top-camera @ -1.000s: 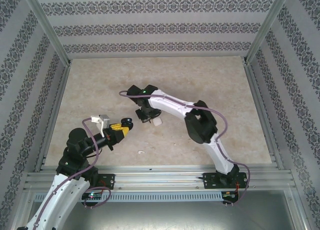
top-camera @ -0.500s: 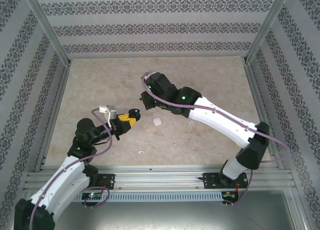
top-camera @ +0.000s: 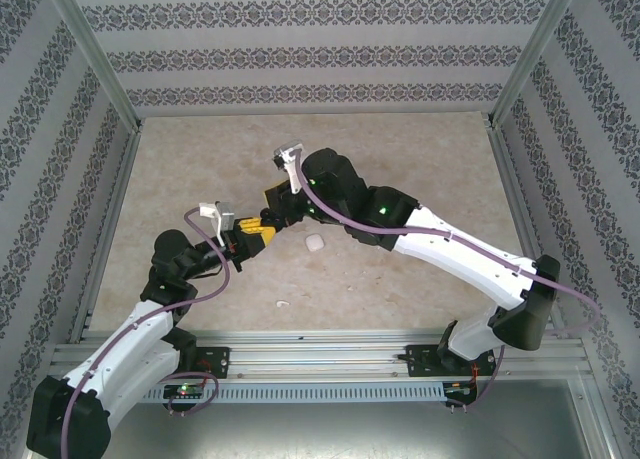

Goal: Insert the wireless bluetooth earbuds into the charging case

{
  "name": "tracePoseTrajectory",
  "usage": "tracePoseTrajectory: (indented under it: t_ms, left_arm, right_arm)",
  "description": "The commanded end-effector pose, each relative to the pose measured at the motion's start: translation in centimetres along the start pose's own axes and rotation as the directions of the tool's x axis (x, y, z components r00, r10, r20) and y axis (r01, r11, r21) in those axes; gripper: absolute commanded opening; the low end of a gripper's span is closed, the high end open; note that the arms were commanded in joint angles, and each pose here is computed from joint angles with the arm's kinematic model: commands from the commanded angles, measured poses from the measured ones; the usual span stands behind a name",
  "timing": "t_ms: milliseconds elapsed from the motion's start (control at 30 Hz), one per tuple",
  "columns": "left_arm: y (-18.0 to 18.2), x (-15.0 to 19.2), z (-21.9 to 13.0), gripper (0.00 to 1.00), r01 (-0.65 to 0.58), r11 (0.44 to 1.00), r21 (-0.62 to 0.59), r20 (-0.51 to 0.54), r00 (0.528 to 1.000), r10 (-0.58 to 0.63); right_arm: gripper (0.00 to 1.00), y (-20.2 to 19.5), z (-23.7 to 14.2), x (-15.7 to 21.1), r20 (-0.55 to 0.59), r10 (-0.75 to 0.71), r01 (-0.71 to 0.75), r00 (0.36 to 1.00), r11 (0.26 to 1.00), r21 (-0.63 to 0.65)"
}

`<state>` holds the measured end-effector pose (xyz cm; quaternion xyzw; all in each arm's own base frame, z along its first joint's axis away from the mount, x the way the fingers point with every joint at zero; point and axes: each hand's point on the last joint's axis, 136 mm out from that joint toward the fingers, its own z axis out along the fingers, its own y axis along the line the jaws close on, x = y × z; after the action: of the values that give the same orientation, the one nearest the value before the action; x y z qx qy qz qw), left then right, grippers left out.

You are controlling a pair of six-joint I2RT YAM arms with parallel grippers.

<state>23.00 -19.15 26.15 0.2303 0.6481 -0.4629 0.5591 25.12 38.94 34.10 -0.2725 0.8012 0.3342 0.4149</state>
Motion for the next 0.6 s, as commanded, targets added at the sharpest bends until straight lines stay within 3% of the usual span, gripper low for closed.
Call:
tracePoseTrajectory:
  t_ms: [0, 567]
  left_arm:
    - [-1.2, -2.6, -0.2, 0.00, -0.061, 0.998, 0.025, 0.064, 0.996, 0.059]
    - [-1.5, -3.6, -0.2, 0.00, -0.087, 0.996, 0.028, 0.091, 0.992, 0.084]
  right_arm:
    - [0.09, 1.9, 0.5, 0.5, -0.007, -0.044, 0.044, 0.999, 0.997, -0.071]
    - [0.09, 0.7, 1.4, 4.0, -0.138, -0.085, 0.084, 0.987, 0.996, -0.009]
